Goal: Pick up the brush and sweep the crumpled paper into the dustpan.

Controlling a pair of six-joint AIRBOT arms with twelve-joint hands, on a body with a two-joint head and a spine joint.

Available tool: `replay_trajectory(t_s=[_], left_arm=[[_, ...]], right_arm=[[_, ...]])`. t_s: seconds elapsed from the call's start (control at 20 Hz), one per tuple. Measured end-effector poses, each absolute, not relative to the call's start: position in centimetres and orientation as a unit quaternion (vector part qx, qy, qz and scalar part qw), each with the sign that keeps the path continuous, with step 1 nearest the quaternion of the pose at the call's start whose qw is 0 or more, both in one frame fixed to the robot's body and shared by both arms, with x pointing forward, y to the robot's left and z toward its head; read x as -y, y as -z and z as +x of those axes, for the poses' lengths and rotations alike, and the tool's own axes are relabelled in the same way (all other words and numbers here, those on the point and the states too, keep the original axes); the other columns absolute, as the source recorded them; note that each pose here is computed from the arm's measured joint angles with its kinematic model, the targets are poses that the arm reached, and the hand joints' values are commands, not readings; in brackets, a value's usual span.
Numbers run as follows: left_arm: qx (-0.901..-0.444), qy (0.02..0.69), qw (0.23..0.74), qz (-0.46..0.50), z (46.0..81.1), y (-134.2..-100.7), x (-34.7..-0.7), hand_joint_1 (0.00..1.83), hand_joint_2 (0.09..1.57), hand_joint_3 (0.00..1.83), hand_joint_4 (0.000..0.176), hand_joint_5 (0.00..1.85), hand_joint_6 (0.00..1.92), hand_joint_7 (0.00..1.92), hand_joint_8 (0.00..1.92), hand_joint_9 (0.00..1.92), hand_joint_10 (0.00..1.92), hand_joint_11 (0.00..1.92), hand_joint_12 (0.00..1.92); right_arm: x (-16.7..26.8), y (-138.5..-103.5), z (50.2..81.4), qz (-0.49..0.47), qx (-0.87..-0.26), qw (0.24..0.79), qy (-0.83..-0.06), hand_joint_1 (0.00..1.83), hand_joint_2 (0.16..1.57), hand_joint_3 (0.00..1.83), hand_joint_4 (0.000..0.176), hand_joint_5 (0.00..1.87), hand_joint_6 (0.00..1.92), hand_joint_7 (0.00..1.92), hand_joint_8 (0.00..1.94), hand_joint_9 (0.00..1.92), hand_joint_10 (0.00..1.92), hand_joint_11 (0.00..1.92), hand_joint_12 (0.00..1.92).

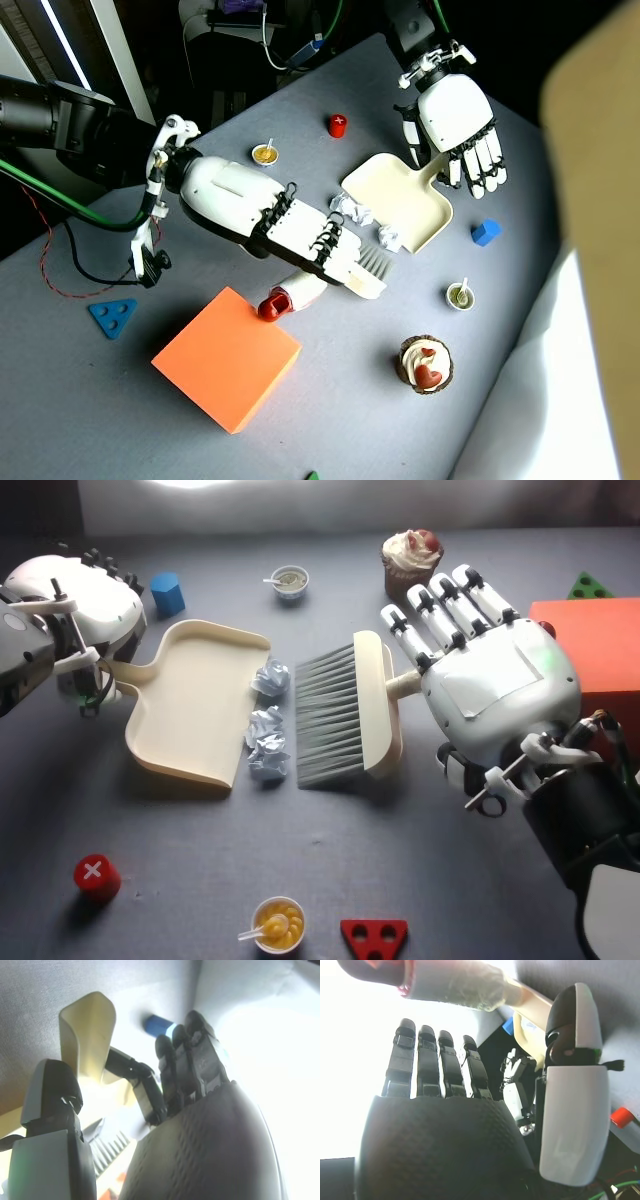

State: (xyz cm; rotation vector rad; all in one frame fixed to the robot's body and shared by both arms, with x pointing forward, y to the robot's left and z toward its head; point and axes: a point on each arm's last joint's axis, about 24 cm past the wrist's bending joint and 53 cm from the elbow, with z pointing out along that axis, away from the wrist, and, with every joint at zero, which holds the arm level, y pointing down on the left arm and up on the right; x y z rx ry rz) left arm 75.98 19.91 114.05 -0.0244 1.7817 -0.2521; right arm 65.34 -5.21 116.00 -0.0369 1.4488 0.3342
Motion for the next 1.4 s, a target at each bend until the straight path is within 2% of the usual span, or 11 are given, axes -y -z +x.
replay_trajectory(t_s=[0.15,0.5,0.55,0.65,0.75,0.8,1.15,1.2,1.25,1.35,1.4], left_arm=[[-0.776,0.112,0.621,-0.011,76.0,-113.9,-19.6,1.06,1.15,0.00,0.000,0.90,1.10,0.34,0.00,0.25,0.00,0.25,0.02],[-0.777,0.115,0.619,-0.015,76.0,-113.7,-19.3,1.05,1.15,0.00,0.009,0.91,1.10,0.37,0.01,0.28,0.01,0.27,0.03],[-0.777,0.115,0.619,-0.015,76.0,-113.7,-19.3,1.04,1.16,0.00,0.031,0.90,1.12,0.35,0.00,0.26,0.00,0.25,0.02],[-0.777,0.115,0.619,-0.017,76.1,-113.7,-19.4,1.04,1.16,0.00,0.036,0.89,1.12,0.34,0.00,0.24,0.00,0.23,0.01],[-0.776,0.114,0.620,-0.018,76.2,-113.7,-19.5,1.01,1.16,0.00,0.092,0.89,1.12,0.33,0.00,0.25,0.00,0.21,0.00],[-0.776,0.113,0.620,-0.019,76.2,-113.8,-19.6,1.03,1.16,0.00,0.065,0.90,1.12,0.34,0.00,0.26,0.00,0.21,0.00],[-0.775,0.114,0.621,-0.025,76.4,-113.9,-19.8,1.03,1.16,0.00,0.059,0.90,1.11,0.32,0.00,0.23,0.00,0.20,0.00],[-0.775,0.114,0.621,-0.025,76.4,-114.0,-19.8,1.05,1.15,0.00,0.025,0.91,1.09,0.32,0.00,0.24,0.00,0.21,0.01],[-0.775,0.114,0.621,-0.025,76.4,-114.0,-19.8,1.05,1.15,0.00,0.028,0.91,1.09,0.32,0.00,0.23,0.00,0.21,0.01],[-0.775,0.115,0.621,-0.025,76.4,-113.9,-19.7,1.02,1.16,0.00,0.081,0.89,1.13,0.31,0.00,0.21,0.00,0.19,0.00],[-0.775,0.115,0.621,-0.025,76.4,-113.9,-19.7,1.01,1.16,0.00,0.086,0.89,1.13,0.31,0.01,0.22,0.00,0.20,0.00]], right_arm=[[5.4,-116.4,66.1,-0.011,-0.645,0.749,-0.150,1.04,0.95,0.00,0.000,0.05,0.01,0.00,0.00,0.02,0.00,0.08,0.01],[6.1,-115.8,68.0,0.006,-0.633,0.763,-0.126,1.08,0.98,0.01,0.000,0.08,0.01,0.00,0.00,0.02,0.00,0.10,0.01],[6.1,-115.8,68.2,0.007,-0.632,0.765,-0.124,1.09,0.98,0.00,0.000,0.08,0.01,0.02,0.01,0.03,0.00,0.10,0.01],[6.2,-115.7,68.8,0.009,-0.627,0.770,-0.116,1.10,0.98,0.00,0.000,0.08,0.01,0.02,0.00,0.03,0.00,0.09,0.01],[6.2,-115.5,69.2,0.011,-0.625,0.772,-0.113,1.05,0.96,0.00,0.000,0.11,0.01,0.05,0.02,0.06,0.01,0.11,0.02],[6.3,-115.4,69.5,0.014,-0.623,0.774,-0.111,1.06,0.94,0.00,0.000,0.13,0.02,0.06,0.01,0.06,0.01,0.12,0.02],[5.9,-115.4,70.9,0.030,-0.618,0.776,-0.121,1.03,0.90,0.00,0.000,0.13,0.00,0.06,0.01,0.05,0.00,0.10,0.01],[5.8,-115.4,71.0,0.031,-0.617,0.777,-0.122,1.07,0.90,0.00,0.000,0.13,0.00,0.06,0.00,0.04,0.00,0.09,0.00],[5.5,-115.3,71.0,0.032,-0.618,0.776,-0.125,1.09,0.90,0.00,0.000,0.15,0.01,0.08,0.01,0.08,0.01,0.13,0.02],[5.1,-115.1,71.0,0.032,-0.619,0.774,-0.131,1.09,0.90,0.00,0.000,0.15,0.00,0.10,0.00,0.09,0.00,0.14,0.02],[4.9,-115.0,71.0,0.031,-0.620,0.773,-0.133,1.08,0.90,0.00,0.000,0.15,0.00,0.11,0.01,0.11,0.01,0.15,0.02]])
